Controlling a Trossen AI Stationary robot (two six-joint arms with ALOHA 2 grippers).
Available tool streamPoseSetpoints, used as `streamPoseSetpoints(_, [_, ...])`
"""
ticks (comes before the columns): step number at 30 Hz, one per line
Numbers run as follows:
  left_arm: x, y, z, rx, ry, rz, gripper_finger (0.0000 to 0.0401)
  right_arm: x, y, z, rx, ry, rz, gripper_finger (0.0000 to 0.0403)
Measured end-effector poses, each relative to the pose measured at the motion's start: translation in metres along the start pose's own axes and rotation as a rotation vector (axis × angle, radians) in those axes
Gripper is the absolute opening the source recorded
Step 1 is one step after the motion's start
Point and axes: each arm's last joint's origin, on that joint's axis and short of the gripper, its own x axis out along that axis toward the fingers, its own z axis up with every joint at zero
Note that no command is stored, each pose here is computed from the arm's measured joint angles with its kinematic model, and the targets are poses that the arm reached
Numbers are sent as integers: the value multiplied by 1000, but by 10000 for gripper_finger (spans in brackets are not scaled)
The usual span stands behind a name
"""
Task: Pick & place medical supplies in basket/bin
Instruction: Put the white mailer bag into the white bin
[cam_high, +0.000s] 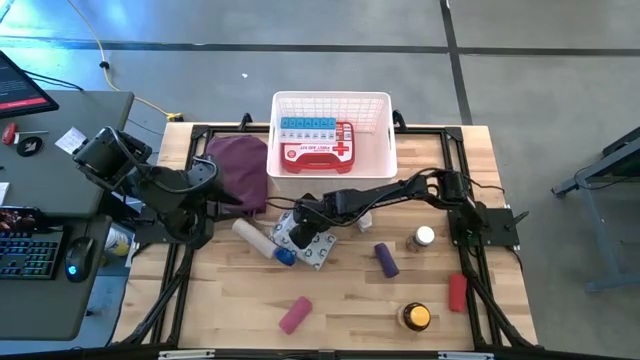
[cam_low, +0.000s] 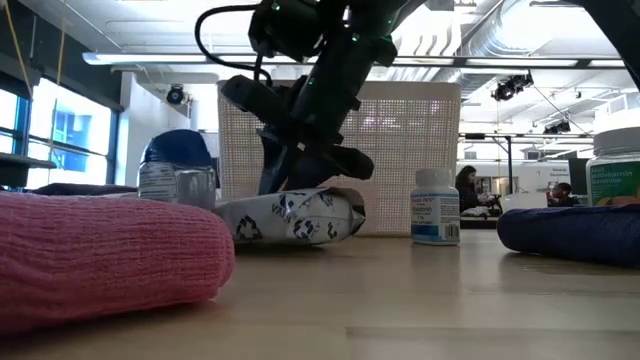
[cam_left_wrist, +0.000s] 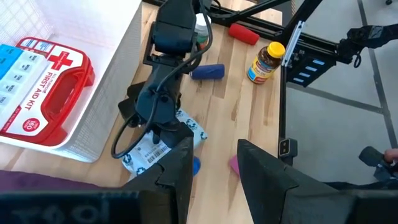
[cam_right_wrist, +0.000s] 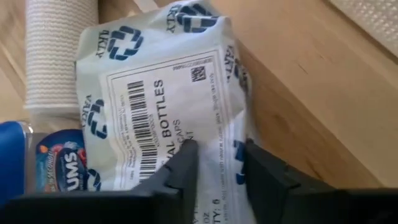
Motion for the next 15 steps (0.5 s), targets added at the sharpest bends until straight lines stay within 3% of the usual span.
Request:
streamPoseSetpoints(5, [0,0,0,1,0,0,161,0,3,-2,-38,2,12,11])
streamPoseSetpoints(11, [0,0,0,3,0,0,161,-7,6,-2,-63,23,64,2])
streamPoseSetpoints(15, [0,0,0,9,-1,0,161,-31,11,4,-76,-26,102,0])
